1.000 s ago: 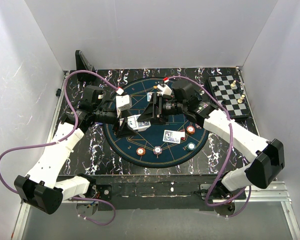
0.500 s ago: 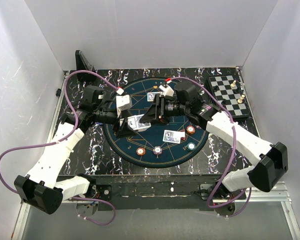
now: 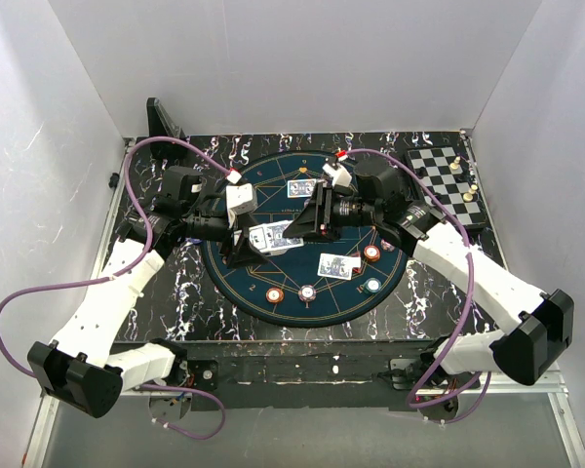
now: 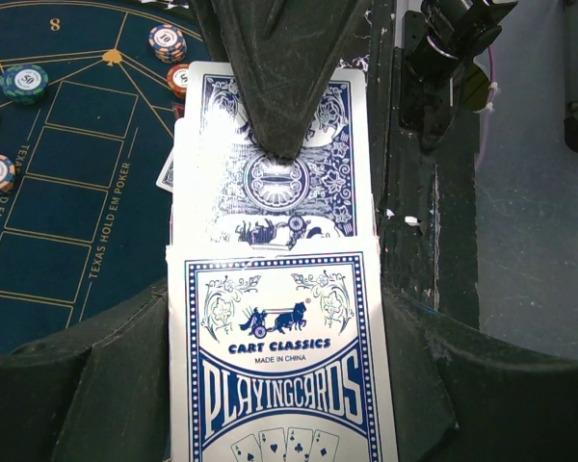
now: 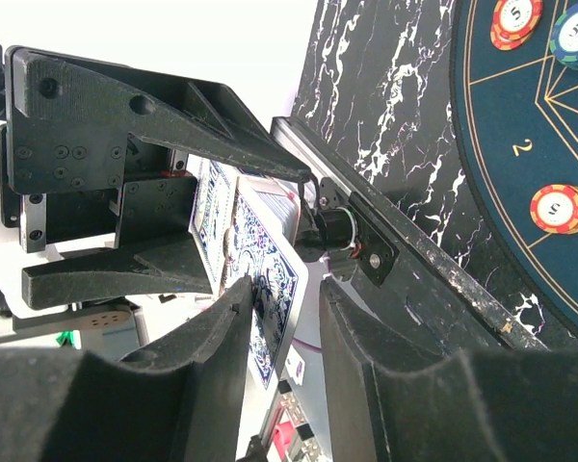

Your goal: Distribute texas hold em gaming equipment

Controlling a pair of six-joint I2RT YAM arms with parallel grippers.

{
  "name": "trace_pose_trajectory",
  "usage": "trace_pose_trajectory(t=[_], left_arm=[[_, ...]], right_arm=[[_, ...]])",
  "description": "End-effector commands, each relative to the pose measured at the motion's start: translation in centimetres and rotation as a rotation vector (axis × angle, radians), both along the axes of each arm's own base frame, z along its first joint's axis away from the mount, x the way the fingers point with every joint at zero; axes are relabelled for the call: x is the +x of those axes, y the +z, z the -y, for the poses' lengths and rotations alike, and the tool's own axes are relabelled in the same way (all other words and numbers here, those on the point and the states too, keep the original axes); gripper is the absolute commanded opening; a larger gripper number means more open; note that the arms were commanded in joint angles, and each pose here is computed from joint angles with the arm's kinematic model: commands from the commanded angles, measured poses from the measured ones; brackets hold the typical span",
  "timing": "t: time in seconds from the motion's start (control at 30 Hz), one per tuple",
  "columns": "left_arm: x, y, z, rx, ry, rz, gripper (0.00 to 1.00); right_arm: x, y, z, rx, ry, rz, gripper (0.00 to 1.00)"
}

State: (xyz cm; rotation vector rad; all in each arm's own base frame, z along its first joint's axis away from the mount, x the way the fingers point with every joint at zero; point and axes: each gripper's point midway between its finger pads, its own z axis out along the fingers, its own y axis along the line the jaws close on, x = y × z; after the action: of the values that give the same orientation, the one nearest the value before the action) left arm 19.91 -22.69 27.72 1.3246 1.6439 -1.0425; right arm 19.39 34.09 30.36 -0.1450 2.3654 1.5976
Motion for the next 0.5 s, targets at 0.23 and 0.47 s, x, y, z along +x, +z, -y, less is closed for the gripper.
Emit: trace_pose_trajectory(t=[0.23,0.47], left_arm=[[-0.4,1.9,0.1,-0.047,-0.023,0.057,0.37],[-0.3,1.9,0.1,-0.044,-0.018,0.057,0.38]], right_arm=[[-0.1,1.1,2.5,0.001,-0.040,0.031,0.39],[-0.2,0.9,3.9,0.012,-0.063,0.029,0.34]])
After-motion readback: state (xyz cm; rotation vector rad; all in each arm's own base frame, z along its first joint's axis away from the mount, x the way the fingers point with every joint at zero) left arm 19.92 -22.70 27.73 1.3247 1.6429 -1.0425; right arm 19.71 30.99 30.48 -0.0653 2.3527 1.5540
